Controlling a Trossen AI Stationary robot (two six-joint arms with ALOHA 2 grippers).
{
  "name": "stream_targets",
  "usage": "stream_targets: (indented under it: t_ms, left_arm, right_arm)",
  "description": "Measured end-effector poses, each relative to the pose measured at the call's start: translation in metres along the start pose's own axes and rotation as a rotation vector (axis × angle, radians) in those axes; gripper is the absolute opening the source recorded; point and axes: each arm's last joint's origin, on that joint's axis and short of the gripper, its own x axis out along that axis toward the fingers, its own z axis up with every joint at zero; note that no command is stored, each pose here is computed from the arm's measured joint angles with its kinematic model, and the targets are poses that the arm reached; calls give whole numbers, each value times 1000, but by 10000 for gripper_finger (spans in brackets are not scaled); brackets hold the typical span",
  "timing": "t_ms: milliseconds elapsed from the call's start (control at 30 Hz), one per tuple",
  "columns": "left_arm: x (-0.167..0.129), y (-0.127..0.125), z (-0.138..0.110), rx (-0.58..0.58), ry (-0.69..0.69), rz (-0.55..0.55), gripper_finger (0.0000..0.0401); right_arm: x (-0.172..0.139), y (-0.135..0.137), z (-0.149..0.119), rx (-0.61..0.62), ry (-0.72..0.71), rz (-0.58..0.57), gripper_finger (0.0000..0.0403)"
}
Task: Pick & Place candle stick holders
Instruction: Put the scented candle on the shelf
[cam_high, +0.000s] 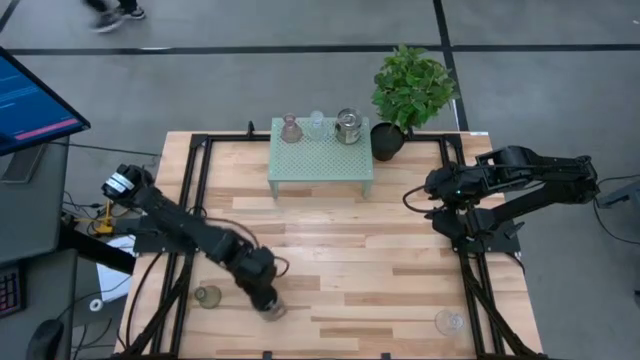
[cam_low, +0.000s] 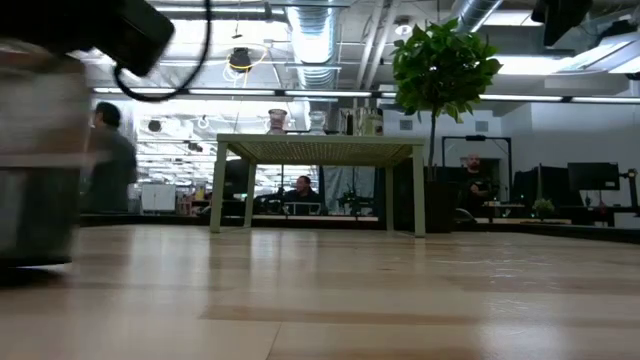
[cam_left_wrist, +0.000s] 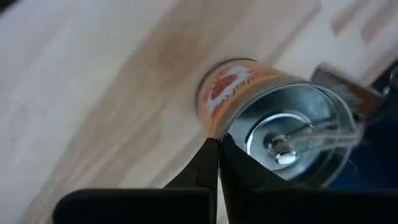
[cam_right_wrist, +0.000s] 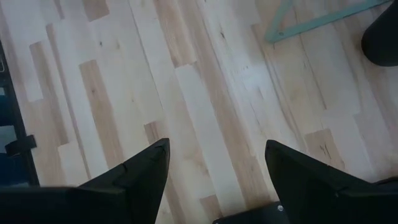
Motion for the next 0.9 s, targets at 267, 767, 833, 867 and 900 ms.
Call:
stream_targets:
  t_ms: [267,767,833,867,900]
  left_arm:
    - [-36,28,40,-225,-220,-20,1]
    - [-106,35,94,-406,-524,-145,0]
    - [-116,32,99,-414,-556,-163,0]
    - [-121,30,102,-419,-579,-165,0]
    - [-127,27,106,-421,-603,-174,0]
  right_arm:
    - [0,0,0,1,-2,-4,255]
    - [0,-1,0,3,-12,-26,255]
    - [0,-1,1,3,-19,-40,255]
    - [0,-1,1,3,-23,-48,255]
    - [0,-2,1,2,-24,-51,255]
